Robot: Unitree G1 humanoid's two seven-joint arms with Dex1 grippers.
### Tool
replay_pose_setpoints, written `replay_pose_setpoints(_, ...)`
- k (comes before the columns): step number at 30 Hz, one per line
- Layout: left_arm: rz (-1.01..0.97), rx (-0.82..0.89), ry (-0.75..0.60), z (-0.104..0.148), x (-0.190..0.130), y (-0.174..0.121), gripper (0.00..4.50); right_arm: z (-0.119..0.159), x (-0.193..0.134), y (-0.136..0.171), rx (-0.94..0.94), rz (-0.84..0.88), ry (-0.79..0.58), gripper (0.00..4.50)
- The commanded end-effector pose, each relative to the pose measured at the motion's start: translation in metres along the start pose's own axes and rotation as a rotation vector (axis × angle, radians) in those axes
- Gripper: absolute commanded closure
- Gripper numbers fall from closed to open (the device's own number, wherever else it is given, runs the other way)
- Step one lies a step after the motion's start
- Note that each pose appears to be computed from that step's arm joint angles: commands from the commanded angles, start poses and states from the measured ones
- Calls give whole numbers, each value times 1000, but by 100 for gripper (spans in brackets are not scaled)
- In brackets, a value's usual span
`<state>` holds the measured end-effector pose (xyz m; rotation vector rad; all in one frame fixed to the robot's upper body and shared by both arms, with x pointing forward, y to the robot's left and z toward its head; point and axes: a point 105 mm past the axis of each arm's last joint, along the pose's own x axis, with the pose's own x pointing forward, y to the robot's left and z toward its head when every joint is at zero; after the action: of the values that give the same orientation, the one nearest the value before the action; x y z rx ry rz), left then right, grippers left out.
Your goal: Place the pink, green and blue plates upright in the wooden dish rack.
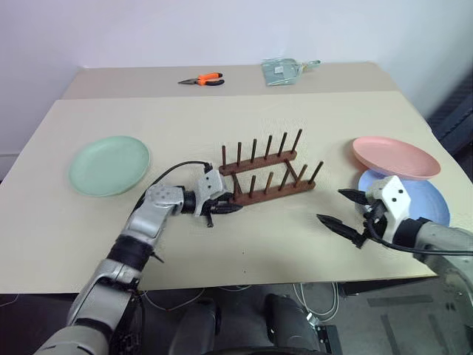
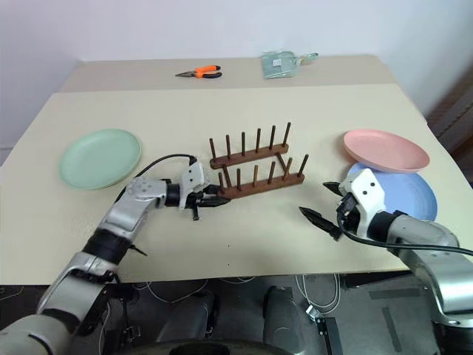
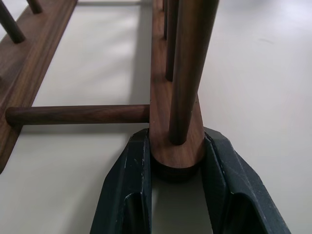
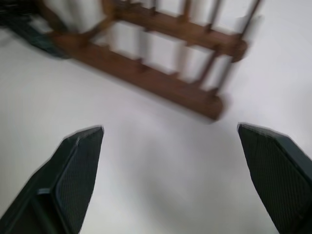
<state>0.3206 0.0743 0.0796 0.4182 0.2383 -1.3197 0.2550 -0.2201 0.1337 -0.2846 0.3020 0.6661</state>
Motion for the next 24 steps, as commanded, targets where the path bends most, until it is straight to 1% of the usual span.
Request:
replay_pose_setpoints(1, -117, 29, 20, 3, 0, -24, 374, 1, -11, 0, -12, 14, 11, 0)
replay_pose_setpoints(3, -101, 32, 36, 0, 0, -25, 268, -10, -16, -2, -3, 9, 55, 0)
replay_pose_setpoints(4, -76, 34, 47, -3, 1, -21, 228, -15, -18, -3, -4, 4, 75, 0)
replay_pose_setpoints(6, 1, 54, 92, -11, -2, -9, 133, -21, -20, -4, -10, 0, 98, 0)
replay_pose_setpoints(7, 41, 50, 120, -16, -5, -3, 76, -22, -20, -4, -13, 2, 101, 25)
replay_pose_setpoints(8, 72, 35, 143, -20, -9, 2, 34, -22, -19, -3, -17, 10, 100, 56)
replay_pose_setpoints(9, 90, 13, 154, -23, -16, 5, 32, -22, -18, 1, -14, 30, 100, 90)
replay_pose_setpoints(11, 103, -54, 167, -29, -34, 1, 32, -23, -14, 12, -19, 83, 105, 181)
replay_pose_setpoints(12, 99, -86, 167, -30, -42, -4, 83, -24, -12, 18, -19, 106, 105, 241)
replay_pose_setpoints(13, 90, -117, 165, -30, -47, -10, 122, -25, -9, 22, -18, 121, 103, 294)
replay_pose_setpoints(14, 67, -137, 157, -29, -50, -20, 170, -27, -7, 25, -19, 127, 100, 342)
replay_pose_setpoints(15, 47, -156, 146, -26, -51, -28, 222, -28, -4, 27, -20, 128, 98, 404)
replay_pose_setpoints(16, 32, -167, 128, -21, -49, -37, 265, -30, -1, 29, -21, 128, 96, 446)
replay_pose_setpoints(17, 23, -175, 111, -16, -47, -44, 321, -31, 3, 30, -25, 125, 96, 450)
replay_pose_setpoints(18, 14, -187, 91, -11, -42, -52, 364, -35, 7, 28, -32, 109, 104, 450)
replay_pose_setpoints(22, 17, -191, 58, 0, -22, -67, 364, -41, 27, 27, -60, 81, 105, 450)
replay_pose_setpoints(24, 113, -168, 74, -4, -8, -56, 364, -39, 43, 23, -85, 42, 83, 450)
